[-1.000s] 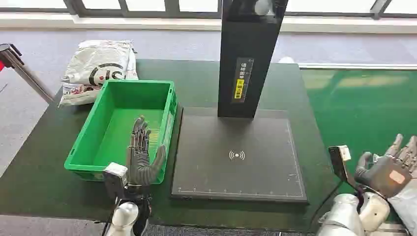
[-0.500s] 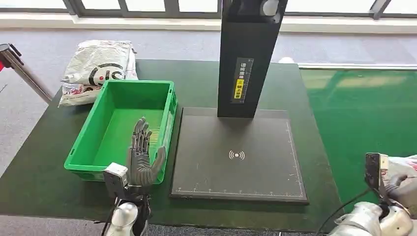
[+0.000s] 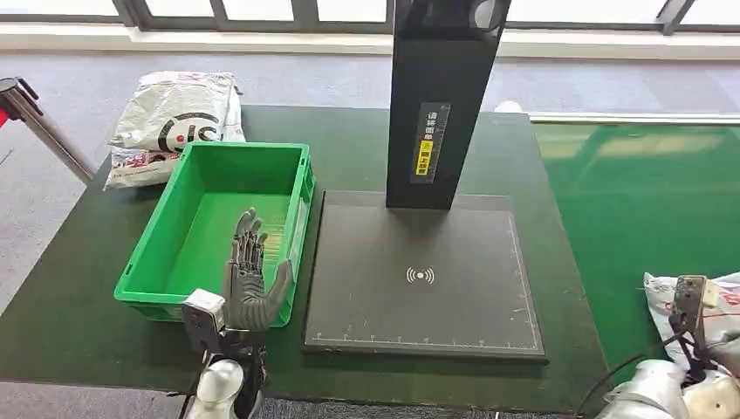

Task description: Moved the parcel from conveyor to table for the left to box.

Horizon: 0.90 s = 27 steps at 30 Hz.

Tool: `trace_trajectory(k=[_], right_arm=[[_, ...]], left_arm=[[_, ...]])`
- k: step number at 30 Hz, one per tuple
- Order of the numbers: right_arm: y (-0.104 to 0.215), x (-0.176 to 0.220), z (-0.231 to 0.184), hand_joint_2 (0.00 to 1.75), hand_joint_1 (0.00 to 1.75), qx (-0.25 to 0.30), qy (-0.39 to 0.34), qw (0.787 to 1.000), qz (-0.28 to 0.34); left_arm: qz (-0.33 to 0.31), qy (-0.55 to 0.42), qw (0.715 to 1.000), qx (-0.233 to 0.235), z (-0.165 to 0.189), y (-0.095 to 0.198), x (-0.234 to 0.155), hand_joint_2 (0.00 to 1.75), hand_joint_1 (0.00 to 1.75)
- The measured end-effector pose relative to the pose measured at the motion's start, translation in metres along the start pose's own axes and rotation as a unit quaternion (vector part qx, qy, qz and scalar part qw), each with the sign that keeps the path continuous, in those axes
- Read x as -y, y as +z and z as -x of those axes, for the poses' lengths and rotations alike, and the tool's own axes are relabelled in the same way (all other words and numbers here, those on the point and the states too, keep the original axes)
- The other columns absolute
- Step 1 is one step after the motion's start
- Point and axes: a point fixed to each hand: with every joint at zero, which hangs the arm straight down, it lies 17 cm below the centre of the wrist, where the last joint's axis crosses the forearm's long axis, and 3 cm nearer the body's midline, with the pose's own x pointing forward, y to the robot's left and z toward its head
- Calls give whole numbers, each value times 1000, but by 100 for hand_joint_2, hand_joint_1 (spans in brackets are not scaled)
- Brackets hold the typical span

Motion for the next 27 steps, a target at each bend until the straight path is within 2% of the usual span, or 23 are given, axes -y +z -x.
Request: trace_trajectory(k=[4, 10, 13, 18, 27], right_arm=[[-5, -4, 0, 175, 0, -23, -2, 1000, -6], [-5, -25, -24, 175, 0, -15, 16, 999, -36], [-1, -37, -31, 175, 0, -29, 12, 998, -55], [9, -62, -59, 175, 0, 14, 39, 995, -93], [37, -100, -77, 175, 0, 56, 64, 984, -157]], left_arm=[[-6, 0, 1000, 3, -2, -1, -4, 175, 0], [-10, -1, 1000, 7, -5, -2, -6, 175, 0], [-11, 0, 1000, 7, -5, -2, -8, 175, 0], [-12, 0, 1000, 8, -6, -2, -10, 175, 0], [-23, -7, 1000, 14, -11, -3, -21, 175, 0]])
